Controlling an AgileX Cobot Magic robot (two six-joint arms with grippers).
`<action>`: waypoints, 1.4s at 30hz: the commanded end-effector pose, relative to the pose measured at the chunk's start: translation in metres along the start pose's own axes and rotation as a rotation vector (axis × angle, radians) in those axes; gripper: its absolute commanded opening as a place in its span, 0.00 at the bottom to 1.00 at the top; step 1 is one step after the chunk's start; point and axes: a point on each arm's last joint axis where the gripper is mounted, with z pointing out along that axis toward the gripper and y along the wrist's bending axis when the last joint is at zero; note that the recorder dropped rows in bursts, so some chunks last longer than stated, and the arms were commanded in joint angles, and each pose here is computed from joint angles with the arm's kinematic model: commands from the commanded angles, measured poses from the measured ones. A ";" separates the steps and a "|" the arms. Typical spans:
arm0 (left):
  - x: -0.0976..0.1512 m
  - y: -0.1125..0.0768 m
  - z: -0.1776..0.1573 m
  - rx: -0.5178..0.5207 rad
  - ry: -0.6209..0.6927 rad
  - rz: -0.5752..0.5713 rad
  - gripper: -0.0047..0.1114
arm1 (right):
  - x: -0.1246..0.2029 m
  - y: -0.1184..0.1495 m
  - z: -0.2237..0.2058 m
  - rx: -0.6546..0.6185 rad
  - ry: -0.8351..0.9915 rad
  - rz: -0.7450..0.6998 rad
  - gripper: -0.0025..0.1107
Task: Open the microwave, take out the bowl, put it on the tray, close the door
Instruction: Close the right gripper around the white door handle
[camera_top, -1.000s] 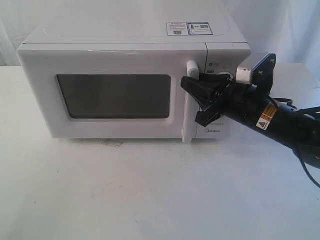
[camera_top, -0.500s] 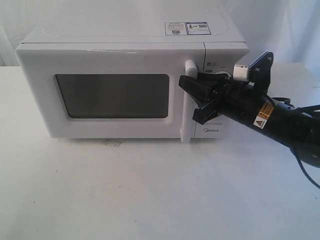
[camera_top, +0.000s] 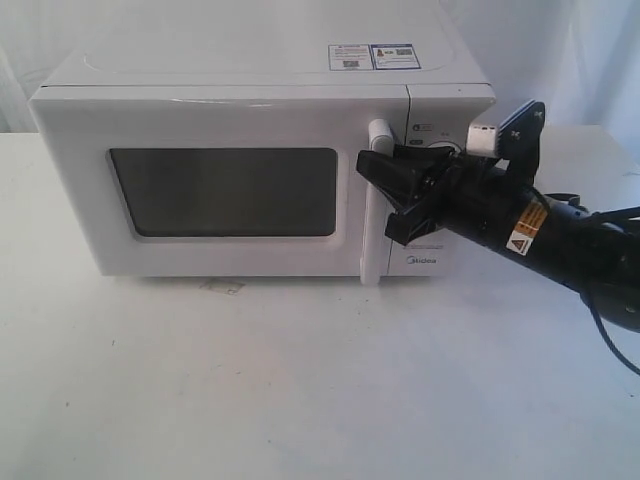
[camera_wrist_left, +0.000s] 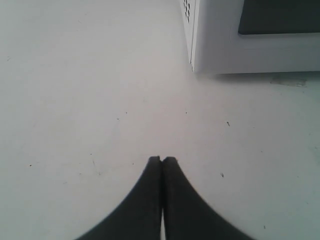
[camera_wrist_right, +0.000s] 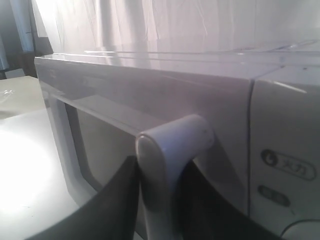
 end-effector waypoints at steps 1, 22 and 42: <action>0.001 0.000 0.000 -0.004 0.000 -0.003 0.04 | 0.003 0.002 0.011 -0.050 0.022 0.132 0.02; 0.001 0.000 0.000 -0.004 0.000 -0.003 0.04 | 0.015 0.020 0.006 -0.236 0.159 0.089 0.02; 0.001 0.000 0.000 -0.004 0.000 -0.003 0.04 | 0.013 0.055 0.012 -0.362 0.182 0.061 0.02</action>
